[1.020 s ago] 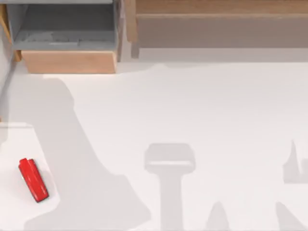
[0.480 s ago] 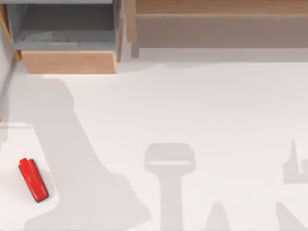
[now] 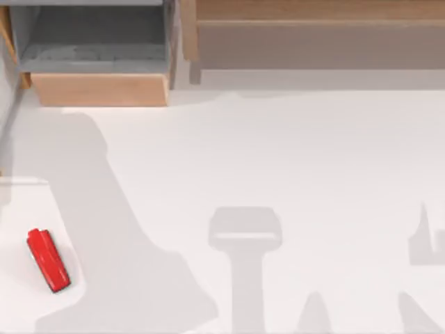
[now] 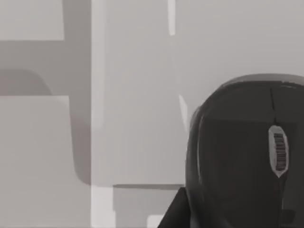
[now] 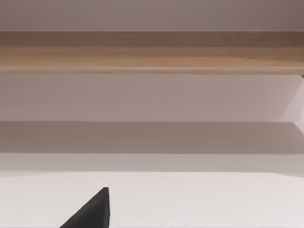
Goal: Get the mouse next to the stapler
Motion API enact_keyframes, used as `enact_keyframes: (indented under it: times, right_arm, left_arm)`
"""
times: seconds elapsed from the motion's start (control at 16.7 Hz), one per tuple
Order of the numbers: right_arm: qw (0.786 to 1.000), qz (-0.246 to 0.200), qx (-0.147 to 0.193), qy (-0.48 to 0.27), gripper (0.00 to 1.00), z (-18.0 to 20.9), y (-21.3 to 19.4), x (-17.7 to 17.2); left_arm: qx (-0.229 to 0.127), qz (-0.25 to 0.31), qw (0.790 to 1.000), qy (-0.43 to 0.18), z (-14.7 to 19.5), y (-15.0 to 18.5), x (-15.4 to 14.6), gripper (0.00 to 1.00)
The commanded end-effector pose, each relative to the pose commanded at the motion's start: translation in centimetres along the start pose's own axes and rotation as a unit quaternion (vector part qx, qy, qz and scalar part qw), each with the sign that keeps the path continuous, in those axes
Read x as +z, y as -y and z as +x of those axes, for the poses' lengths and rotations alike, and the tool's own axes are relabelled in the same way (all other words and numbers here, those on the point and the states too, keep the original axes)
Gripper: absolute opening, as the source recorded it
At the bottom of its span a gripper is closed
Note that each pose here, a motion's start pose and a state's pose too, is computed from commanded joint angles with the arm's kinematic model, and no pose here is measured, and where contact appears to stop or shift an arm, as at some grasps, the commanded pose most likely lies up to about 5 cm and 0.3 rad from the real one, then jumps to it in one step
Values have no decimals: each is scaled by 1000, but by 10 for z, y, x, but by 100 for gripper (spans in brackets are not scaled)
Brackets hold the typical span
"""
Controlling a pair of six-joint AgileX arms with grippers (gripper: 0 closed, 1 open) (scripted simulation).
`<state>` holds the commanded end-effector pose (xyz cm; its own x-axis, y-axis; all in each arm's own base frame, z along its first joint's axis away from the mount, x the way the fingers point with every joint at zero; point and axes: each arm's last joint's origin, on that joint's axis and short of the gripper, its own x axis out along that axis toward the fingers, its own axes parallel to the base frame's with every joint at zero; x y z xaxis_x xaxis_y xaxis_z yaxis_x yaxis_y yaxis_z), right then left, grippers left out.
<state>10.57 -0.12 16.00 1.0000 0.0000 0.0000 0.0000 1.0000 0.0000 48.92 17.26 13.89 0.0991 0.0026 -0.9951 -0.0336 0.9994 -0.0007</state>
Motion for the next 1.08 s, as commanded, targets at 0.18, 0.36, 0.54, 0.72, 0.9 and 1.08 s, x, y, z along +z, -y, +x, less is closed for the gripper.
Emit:
enact_keyframes:
  times: [0.18, 0.36, 0.54, 0.72, 0.9, 1.08]
  right_arm:
    - [1000, 0, 0, 0, 100, 0, 0, 0]
    - [1000, 0, 0, 0, 100, 0, 0, 0]
    - [1000, 0, 0, 0, 100, 0, 0, 0]
    - [1000, 0, 0, 0, 100, 0, 0, 0]
    - [1000, 0, 0, 0, 100, 0, 0, 0]
    - [1000, 0, 0, 0, 100, 0, 0, 0]
  left_arm:
    - [0, 0, 1000, 0, 0, 0, 0, 0]
    - [0, -1, 1000, 0, 0, -1, 0, 0]
    - [4, -13, 1000, 16, -21, -3, -2, 0]
    - [9, -35, 999, 34, -52, -1, -9, 0]
    - [15, -53, 996, 65, -88, 13, -17, 0]
    - [15, -62, 993, 95, -117, 42, -25, 0]
